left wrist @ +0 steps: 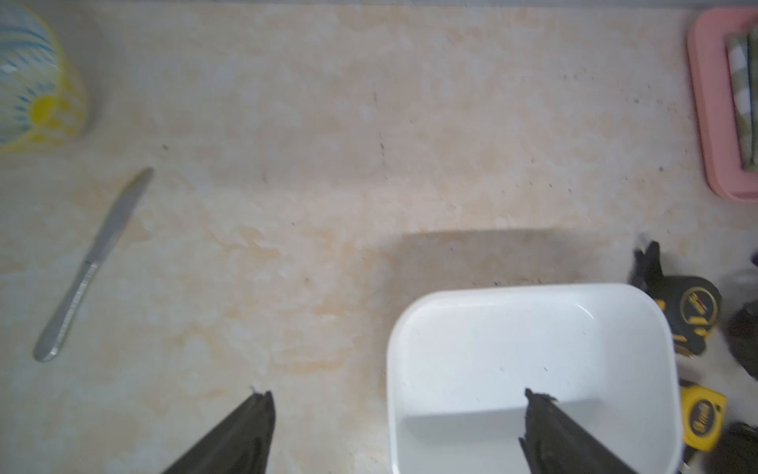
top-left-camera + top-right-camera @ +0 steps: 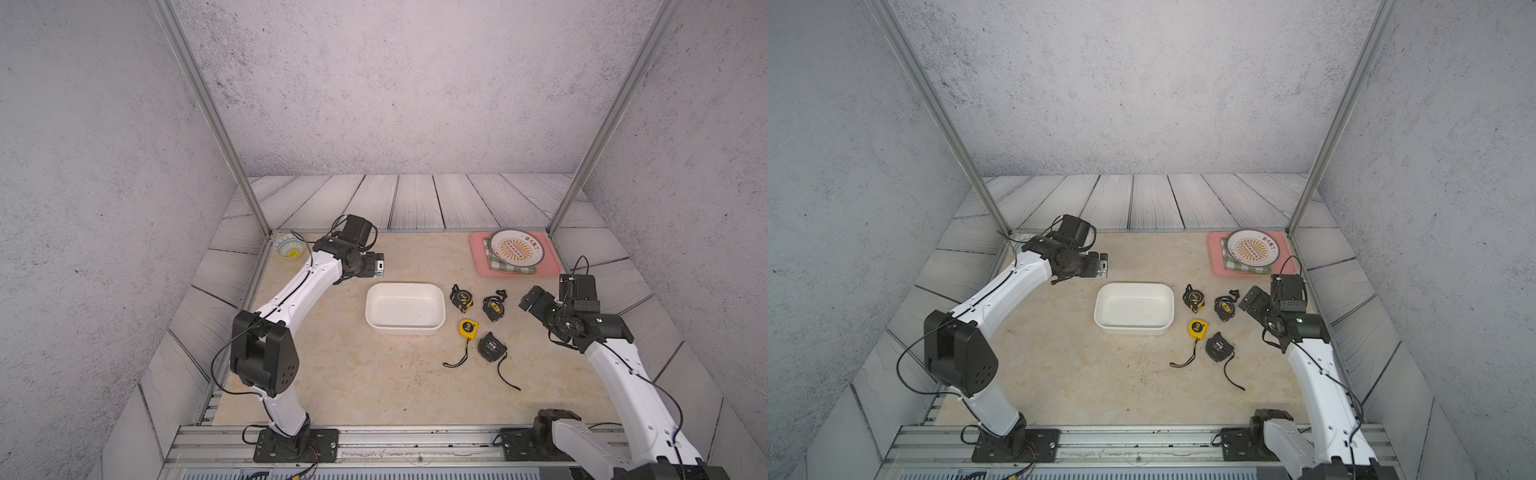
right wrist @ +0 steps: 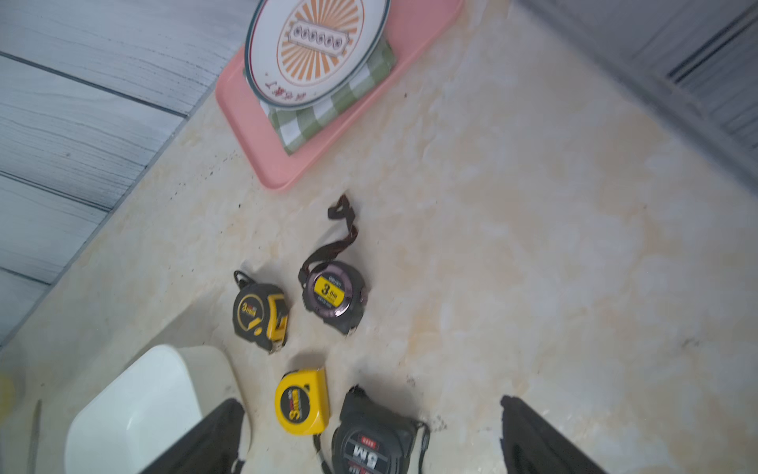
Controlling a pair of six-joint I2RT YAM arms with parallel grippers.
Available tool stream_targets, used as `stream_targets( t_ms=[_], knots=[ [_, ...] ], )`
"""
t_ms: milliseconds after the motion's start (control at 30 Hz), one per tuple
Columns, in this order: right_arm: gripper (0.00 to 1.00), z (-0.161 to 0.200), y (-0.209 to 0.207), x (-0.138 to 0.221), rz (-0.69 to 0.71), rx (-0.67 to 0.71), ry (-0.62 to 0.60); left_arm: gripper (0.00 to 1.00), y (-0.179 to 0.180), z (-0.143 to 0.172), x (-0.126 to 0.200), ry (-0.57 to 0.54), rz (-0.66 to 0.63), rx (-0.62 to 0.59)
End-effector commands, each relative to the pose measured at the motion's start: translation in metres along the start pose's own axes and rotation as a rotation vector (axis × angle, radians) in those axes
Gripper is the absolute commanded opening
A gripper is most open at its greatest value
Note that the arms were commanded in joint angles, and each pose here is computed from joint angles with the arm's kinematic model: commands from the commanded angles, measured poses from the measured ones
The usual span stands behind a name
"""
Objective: Take the tape measure out of the storage box
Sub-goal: Place the tape measure at the center of the board, then reset both arms
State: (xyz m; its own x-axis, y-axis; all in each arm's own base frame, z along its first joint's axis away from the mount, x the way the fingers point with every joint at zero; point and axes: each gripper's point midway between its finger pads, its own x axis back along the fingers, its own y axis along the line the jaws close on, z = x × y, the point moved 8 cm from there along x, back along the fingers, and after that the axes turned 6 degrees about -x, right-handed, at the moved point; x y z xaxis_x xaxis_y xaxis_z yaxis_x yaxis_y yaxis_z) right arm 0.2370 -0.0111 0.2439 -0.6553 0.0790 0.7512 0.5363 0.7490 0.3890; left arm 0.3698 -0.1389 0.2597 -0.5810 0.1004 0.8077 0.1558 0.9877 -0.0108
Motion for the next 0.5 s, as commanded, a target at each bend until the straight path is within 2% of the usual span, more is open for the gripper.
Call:
stream_targets(
  t_ms=[0, 133, 167, 300, 400, 467],
  knots=[
    [0.96, -0.019, 0.002, -0.028, 0.037, 0.178, -0.186, 0.98, 0.045, -0.005, -0.001, -0.234, -0.164, -0.028],
    [0.94, -0.015, -0.006, -0.061, 0.047, 0.312, -0.315, 0.98, 0.07, 0.035, -0.015, -0.449, -0.348, -0.178],
    [0.93, -0.012, -0.009, -0.069, 0.058, 0.334, -0.343, 0.99, 0.074, 0.047, -0.018, -0.461, -0.382, -0.216],
    [0.93, 0.002, -0.019, -0.095, 0.047, 0.383, -0.369, 0.98, 0.1, 0.08, -0.035, -0.398, -0.407, -0.169],
    [0.93, 0.013, -0.018, -0.114, -0.018, 0.396, -0.339, 0.98, 0.115, 0.089, -0.044, -0.424, -0.398, -0.13],
    [0.91, 0.01, -0.011, -0.119, -0.053, 0.402, -0.345, 0.99, 0.127, 0.093, -0.049, -0.394, -0.363, -0.074]
  ],
)
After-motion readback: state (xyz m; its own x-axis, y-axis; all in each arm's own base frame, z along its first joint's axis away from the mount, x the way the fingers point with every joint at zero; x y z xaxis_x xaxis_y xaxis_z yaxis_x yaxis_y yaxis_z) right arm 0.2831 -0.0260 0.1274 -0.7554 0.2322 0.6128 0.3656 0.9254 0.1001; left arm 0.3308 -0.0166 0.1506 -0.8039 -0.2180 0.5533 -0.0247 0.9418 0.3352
